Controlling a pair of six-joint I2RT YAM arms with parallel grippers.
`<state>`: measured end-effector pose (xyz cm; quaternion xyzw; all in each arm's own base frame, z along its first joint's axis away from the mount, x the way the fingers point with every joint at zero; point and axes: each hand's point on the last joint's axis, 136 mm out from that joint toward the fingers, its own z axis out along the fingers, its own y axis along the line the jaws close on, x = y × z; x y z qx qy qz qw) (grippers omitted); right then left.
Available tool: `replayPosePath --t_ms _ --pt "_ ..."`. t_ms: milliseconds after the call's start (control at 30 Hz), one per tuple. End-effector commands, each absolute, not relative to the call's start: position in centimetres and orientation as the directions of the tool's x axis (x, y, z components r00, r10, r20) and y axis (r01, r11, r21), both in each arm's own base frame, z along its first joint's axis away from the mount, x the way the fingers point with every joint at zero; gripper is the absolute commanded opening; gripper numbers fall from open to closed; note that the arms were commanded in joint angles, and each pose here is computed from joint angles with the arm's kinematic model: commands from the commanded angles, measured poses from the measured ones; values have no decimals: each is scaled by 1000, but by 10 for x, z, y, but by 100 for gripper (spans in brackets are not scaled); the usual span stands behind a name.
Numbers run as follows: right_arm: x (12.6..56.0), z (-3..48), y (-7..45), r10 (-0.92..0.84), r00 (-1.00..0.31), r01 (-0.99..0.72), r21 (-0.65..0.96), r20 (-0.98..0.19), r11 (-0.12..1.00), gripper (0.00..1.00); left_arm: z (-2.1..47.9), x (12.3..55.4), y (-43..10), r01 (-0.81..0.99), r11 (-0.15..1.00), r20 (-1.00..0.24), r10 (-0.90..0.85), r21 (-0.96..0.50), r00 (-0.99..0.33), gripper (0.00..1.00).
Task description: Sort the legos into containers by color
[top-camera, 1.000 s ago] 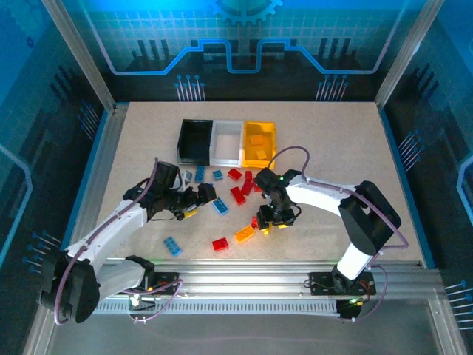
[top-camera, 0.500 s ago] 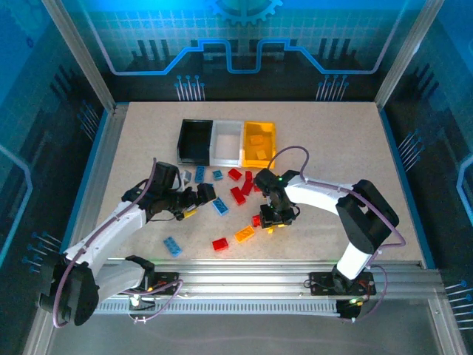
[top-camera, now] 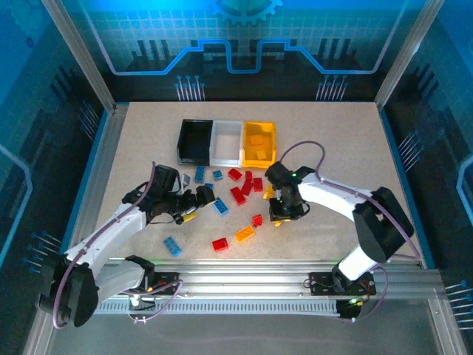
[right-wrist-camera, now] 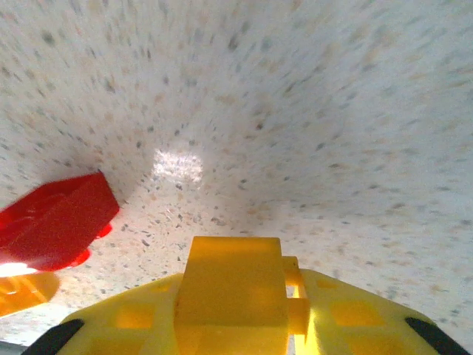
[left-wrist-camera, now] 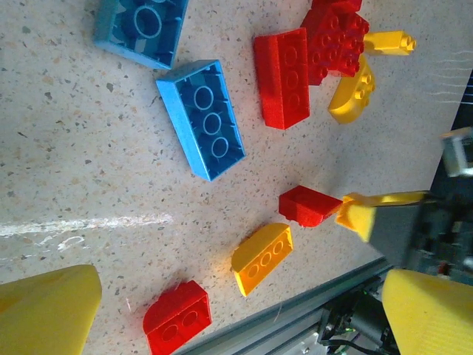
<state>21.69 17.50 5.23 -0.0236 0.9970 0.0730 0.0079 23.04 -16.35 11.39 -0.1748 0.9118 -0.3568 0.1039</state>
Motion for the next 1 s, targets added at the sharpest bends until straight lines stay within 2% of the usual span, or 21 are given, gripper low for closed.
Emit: replayPosePath --t_ms 0,167,300,467,633,833,967 --pt "229 84 168 13 -998 -3 231 -66 973 33 119 231 -166 -241 667 -70 -404 -705 -912 99" --pt "269 127 169 114 -984 53 379 -140 924 33 121 228 -171 -228 666 -66 -385 -711 -920 99" --pt "313 143 179 149 -976 64 449 -157 891 33 120 224 -178 -210 673 -61 -356 -710 -933 99" --pt "370 151 196 128 -973 30 448 -190 894 34 123 219 -185 -176 703 -69 -306 -689 -949 99" --pt "412 139 210 115 -976 24 434 -186 901 35 120 213 -183 -174 729 -58 -281 -662 -958 99" --pt "445 132 218 100 -975 10 412 -198 911 47 122 210 -183 -142 763 -60 -230 -631 -971 99" --pt "448 150 217 91 -969 -10 404 -229 915 55 124 209 -187 -75 791 -91 -163 -607 -982 99"
